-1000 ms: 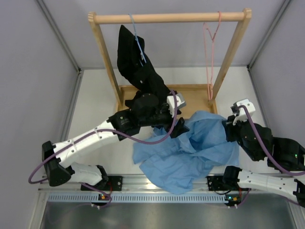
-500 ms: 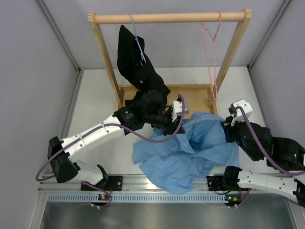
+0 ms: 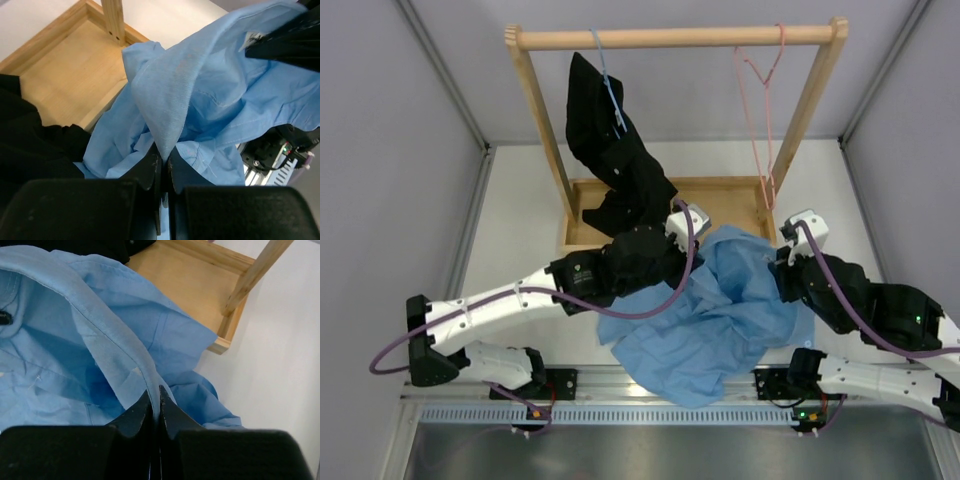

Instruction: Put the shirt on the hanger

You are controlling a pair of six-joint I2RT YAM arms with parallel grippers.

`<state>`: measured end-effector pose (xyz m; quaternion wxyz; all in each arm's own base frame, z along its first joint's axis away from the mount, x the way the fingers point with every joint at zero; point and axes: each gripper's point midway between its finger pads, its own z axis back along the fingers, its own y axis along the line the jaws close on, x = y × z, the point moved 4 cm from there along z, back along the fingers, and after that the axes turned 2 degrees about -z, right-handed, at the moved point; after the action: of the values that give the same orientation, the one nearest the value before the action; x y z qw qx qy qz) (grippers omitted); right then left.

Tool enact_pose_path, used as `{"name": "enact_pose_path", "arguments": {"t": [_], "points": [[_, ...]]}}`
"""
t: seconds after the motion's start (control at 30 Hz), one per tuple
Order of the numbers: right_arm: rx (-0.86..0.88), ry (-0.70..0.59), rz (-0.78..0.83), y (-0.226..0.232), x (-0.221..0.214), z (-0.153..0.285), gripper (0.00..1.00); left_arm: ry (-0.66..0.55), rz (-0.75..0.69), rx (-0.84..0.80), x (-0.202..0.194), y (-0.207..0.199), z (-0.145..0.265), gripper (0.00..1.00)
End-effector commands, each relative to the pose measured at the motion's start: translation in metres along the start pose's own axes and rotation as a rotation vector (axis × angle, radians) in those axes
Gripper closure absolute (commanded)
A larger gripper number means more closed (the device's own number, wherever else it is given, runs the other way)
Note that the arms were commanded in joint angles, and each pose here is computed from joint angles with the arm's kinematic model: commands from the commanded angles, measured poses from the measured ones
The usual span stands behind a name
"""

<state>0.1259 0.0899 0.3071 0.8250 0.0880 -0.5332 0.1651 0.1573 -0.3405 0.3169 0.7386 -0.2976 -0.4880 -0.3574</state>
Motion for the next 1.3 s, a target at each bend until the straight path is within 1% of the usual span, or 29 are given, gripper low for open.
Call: {"name": "enact_pose_path", "arguments": {"t": [0.0,0.03,0.07,0.1,0.13,0.17,0.23,0.3,0.33,0.4,0.43,0.47,0.57,0.6,0.63,0.67,0.7,0.73,0.77,0.8,0.83,0.87,0.93,0.97,1.0,1.03,1.13,1.17,1.27], "points": [[0.061,0.008,-0.042,0.014,0.006,-0.002,0.94,-0.108,0.077,0.256,0.009,0.014,0.01,1.0],[0.065,0.009,-0.044,0.015,0.007,-0.002,0.92,-0.102,0.079,0.264,0.007,0.013,0.009,1.0],[0.071,-0.007,-0.057,0.013,0.012,0.002,0.85,-0.093,0.086,0.269,0.003,0.014,0.007,1.0],[0.07,-0.017,-0.063,0.012,0.015,0.003,0.8,-0.08,0.08,0.28,-0.001,0.015,0.004,1.0],[0.072,-0.033,-0.074,0.01,0.019,0.007,0.71,-0.07,0.077,0.288,-0.002,0.016,0.003,1.0],[0.084,-0.058,-0.086,0.008,0.027,0.013,0.56,-0.055,0.065,0.284,-0.001,0.015,0.002,1.0],[0.108,-0.108,-0.115,0.003,0.044,0.027,0.53,-0.022,0.044,0.245,-0.004,0.01,-0.006,1.0],[0.119,-0.134,-0.109,-0.001,0.054,0.034,0.46,-0.012,0.043,0.21,-0.003,0.008,-0.011,1.0],[0.111,-0.141,-0.108,-0.001,0.06,0.035,0.45,-0.01,0.053,0.211,-0.002,0.012,-0.012,1.0],[0.061,-0.181,-0.104,-0.01,0.078,0.041,0.37,-0.009,0.08,0.203,-0.002,0.013,-0.015,1.0],[0.017,-0.173,-0.08,-0.009,0.084,0.035,0.32,-0.008,0.091,0.211,-0.002,0.018,-0.016,1.0],[-0.083,-0.205,-0.063,-0.022,0.097,0.036,0.27,-0.007,0.107,0.213,-0.003,0.018,-0.018,1.0],[-0.244,-0.217,0.001,-0.03,0.127,0.031,0.2,-0.002,0.132,0.196,-0.005,0.015,-0.023,1.0],[-0.246,-0.207,0.017,-0.025,0.137,0.025,0.19,0.001,0.132,0.183,-0.006,0.013,-0.024,1.0],[-0.231,-0.252,0.003,-0.031,0.158,0.036,0.19,0.008,0.126,0.173,-0.007,0.011,-0.025,1.0],[-0.221,-0.252,-0.006,-0.034,0.168,0.035,0.18,0.015,0.128,0.17,-0.009,0.011,-0.027,1.0],[-0.21,-0.254,-0.004,-0.036,0.176,0.033,0.16,0.021,0.132,0.17,-0.012,0.01,-0.027,1.0],[-0.188,-0.248,0.03,-0.035,0.189,0.026,0.12,0.026,0.147,0.172,-0.015,0.01,-0.029,1.0],[-0.177,-0.227,0.022,-0.038,0.191,0.016,0.11,0.022,0.154,0.176,-0.016,0.01,-0.029,1.0],[-0.181,-0.211,0.019,-0.037,0.192,0.009,0.1,0.019,0.159,0.181,-0.016,0.011,-0.028,1.0],[-0.157,-0.168,0.024,-0.03,0.192,-0.011,0.1,0.015,0.164,0.182,-0.017,0.011,-0.028,1.0],[-0.083,-0.139,0.022,-0.022,0.19,-0.021,0.11,0.004,0.17,0.183,-0.016,0.012,-0.029,1.0],[-0.075,-0.09,0.008,-0.026,0.188,-0.044,0.13,-0.013,0.183,0.186,-0.013,0.012,-0.026,1.0],[-0.07,-0.079,-0.006,-0.031,0.188,-0.052,0.17,-0.018,0.179,0.176,-0.01,0.011,-0.024,1.0],[-0.083,-0.073,-0.016,-0.036,0.188,-0.058,0.19,-0.018,0.175,0.161,-0.01,0.009,-0.023,1.0],[-0.079,-0.058,-0.021,-0.038,0.188,-0.067,0.26,-0.018,0.17,0.144,-0.009,0.007,-0.021,1.0],[-0.023,-0.052,-0.042,-0.041,0.189,-0.079,0.36,-0.038,0.166,0.153,-0.007,0.01,-0.015,1.0],[-0.012,-0.047,-0.046,-0.042,0.189,-0.082,0.43,-0.044,0.165,0.153,-0.007,0.01,-0.014,1.0],[-0.012,-0.027,-0.043,-0.044,0.187,-0.092,0.54,-0.041,0.162,0.146,-0.009,0.01,-0.014,1.0]]}}
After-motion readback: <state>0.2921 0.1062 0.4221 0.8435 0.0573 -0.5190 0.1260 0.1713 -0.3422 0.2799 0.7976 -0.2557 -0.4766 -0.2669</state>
